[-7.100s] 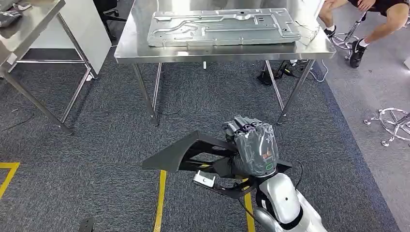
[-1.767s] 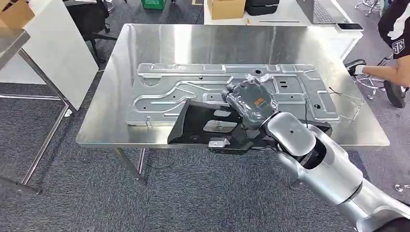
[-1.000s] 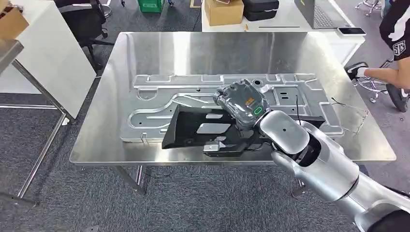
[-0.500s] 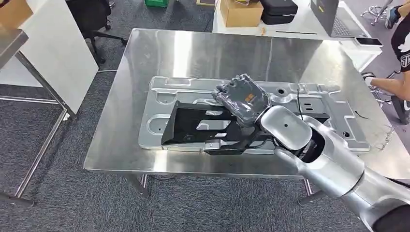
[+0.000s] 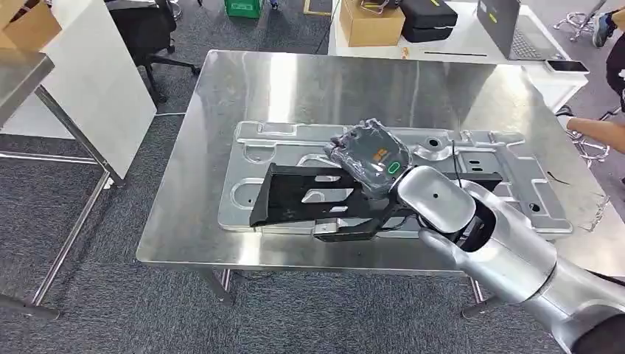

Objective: Take the parts from the cabinet and place them on the table.

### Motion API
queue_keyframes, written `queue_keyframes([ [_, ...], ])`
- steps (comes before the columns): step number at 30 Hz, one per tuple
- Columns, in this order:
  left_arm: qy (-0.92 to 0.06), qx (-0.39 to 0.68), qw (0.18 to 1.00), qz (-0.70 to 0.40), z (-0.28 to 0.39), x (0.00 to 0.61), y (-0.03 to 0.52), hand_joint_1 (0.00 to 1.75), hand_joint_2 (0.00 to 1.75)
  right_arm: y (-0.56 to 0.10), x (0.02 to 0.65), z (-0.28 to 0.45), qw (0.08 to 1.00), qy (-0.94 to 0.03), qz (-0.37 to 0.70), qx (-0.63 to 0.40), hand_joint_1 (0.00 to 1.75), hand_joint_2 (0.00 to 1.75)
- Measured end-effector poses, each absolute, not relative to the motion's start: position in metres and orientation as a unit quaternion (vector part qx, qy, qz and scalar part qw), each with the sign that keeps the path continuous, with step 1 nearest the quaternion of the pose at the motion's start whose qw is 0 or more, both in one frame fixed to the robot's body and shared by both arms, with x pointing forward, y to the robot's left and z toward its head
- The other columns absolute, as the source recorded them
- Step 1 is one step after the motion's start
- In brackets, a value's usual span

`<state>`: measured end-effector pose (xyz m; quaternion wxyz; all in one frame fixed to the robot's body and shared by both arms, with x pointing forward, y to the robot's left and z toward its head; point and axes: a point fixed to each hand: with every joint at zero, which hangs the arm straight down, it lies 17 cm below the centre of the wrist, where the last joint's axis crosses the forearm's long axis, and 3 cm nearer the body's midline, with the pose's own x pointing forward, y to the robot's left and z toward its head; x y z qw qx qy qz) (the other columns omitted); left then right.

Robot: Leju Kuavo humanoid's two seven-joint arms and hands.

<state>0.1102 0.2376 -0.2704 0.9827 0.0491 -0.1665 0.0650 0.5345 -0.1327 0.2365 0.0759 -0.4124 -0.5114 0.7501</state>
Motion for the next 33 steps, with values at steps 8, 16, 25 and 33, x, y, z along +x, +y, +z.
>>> queue_keyframes([
  [8, -0.166, 0.047, 0.983, 0.065, -0.27, 0.109, 0.235, 0.0, 1.75, -0.133, 0.535, 0.239, 0.074, -0.511, 0.749, -0.414, 1.75, 1.75],
  [16, -0.163, 0.05, 0.983, 0.065, -0.271, 0.106, 0.238, 0.0, 1.75, -0.132, 0.533, 0.238, 0.071, -0.511, 0.751, -0.412, 1.75, 1.75],
  [25, -0.164, 0.05, 0.984, 0.057, -0.271, 0.107, 0.239, 0.0, 1.75, -0.129, 0.531, 0.233, 0.069, -0.511, 0.754, -0.407, 1.75, 1.75],
  [33, -0.161, 0.053, 0.984, 0.049, -0.272, 0.107, 0.24, 0.0, 1.75, -0.125, 0.529, 0.222, 0.067, -0.509, 0.759, -0.401, 1.75, 1.75],
])
